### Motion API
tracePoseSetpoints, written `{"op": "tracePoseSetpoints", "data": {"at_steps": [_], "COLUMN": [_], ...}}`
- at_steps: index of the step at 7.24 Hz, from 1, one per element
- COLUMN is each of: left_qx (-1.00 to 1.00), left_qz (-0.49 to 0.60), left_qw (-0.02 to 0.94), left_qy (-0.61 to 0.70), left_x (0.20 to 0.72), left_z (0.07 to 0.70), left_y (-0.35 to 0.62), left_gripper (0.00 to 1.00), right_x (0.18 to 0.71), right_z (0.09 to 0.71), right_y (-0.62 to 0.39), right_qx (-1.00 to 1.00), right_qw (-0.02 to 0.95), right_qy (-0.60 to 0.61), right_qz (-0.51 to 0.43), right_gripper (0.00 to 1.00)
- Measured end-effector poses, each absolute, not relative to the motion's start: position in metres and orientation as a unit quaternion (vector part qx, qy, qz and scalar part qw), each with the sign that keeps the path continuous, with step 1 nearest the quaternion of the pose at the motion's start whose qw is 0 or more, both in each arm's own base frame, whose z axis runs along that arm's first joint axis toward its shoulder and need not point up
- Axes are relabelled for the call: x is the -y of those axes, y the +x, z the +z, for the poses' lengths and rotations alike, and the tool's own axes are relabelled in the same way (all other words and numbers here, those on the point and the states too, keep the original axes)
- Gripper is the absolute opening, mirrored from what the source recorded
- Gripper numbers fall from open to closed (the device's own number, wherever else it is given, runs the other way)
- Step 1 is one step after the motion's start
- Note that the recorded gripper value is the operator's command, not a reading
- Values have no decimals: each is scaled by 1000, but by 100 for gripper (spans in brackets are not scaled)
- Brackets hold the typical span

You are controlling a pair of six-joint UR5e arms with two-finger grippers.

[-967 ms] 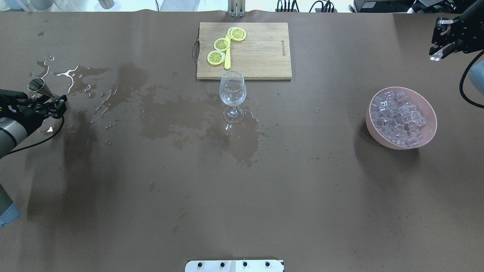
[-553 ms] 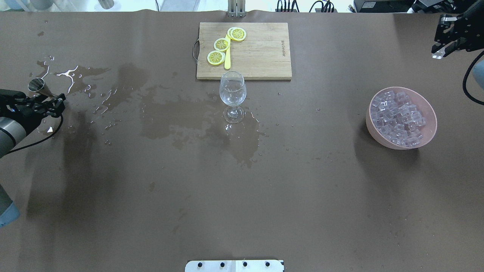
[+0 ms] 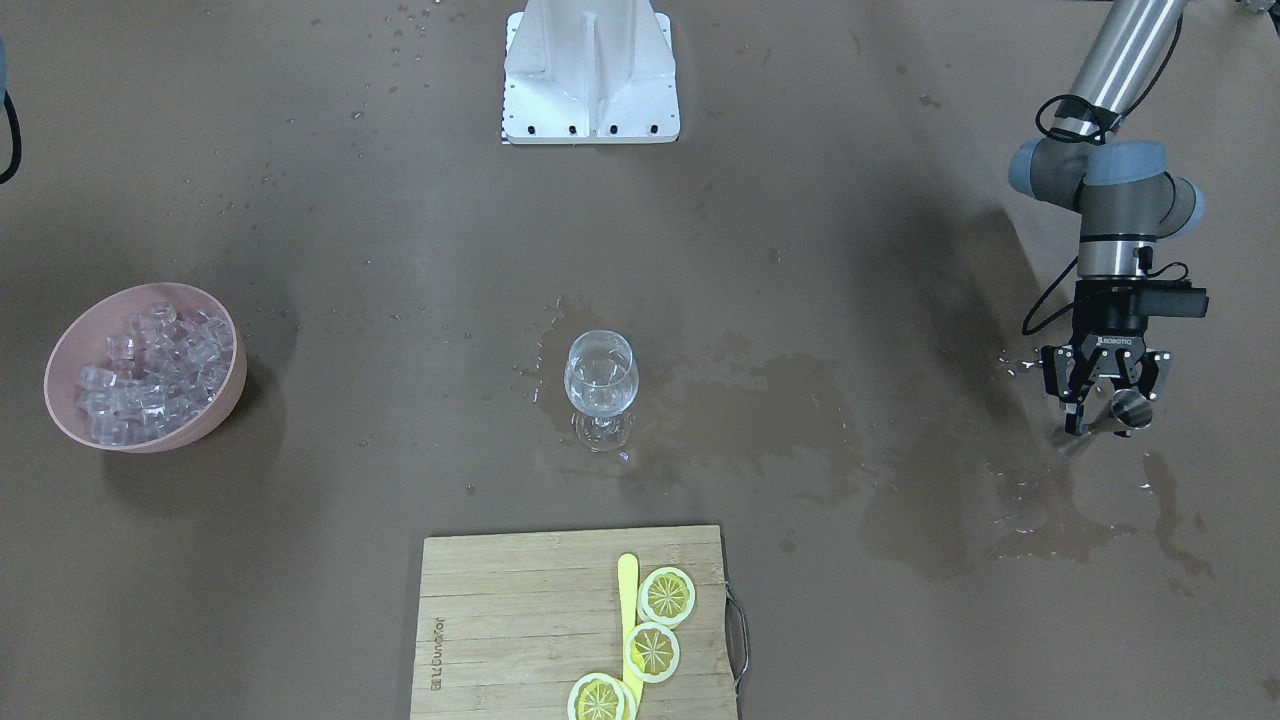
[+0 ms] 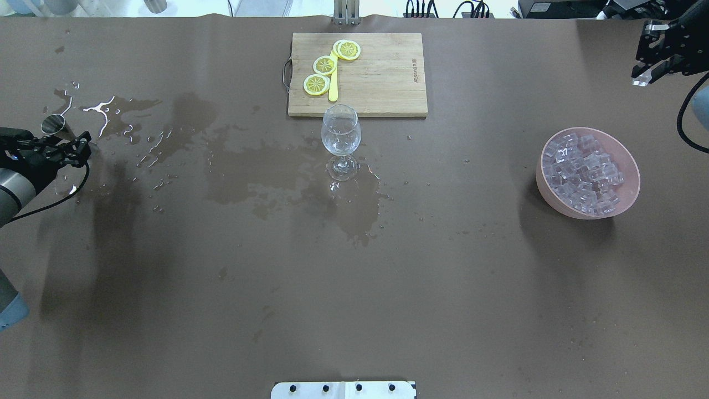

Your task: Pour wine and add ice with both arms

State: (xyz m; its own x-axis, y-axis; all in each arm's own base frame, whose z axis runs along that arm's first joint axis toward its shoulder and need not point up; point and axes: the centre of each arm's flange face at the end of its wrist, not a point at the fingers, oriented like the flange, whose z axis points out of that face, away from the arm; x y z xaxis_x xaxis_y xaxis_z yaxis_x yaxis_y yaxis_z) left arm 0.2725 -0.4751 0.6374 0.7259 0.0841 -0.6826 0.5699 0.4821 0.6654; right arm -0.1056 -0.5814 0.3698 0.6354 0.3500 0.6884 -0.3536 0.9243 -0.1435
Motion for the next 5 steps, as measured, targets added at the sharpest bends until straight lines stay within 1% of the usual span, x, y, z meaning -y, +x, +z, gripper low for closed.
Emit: {"op": "tracePoseSetpoints", "data": {"at_steps": [2, 4, 5], "left_qx": [-336, -332, -330], "left_qz": [-155, -155, -154], "left_qw": [792, 794, 796], "left_qy": [486, 485, 484], "left_x": [477, 479, 479], "left_z": [637, 640, 642], "left_y": [274, 275, 275], "left_gripper": [58, 52, 51], "right_x": [581, 581, 581], "right_z": [370, 371, 371], "right_y": [-106, -108, -108], "right_qx": [380, 379, 379], "right_qw": [904, 905, 905], "right_qy": [3, 1, 1], "right_qz": [194, 193, 193], "right_gripper": [23, 23, 23]}}
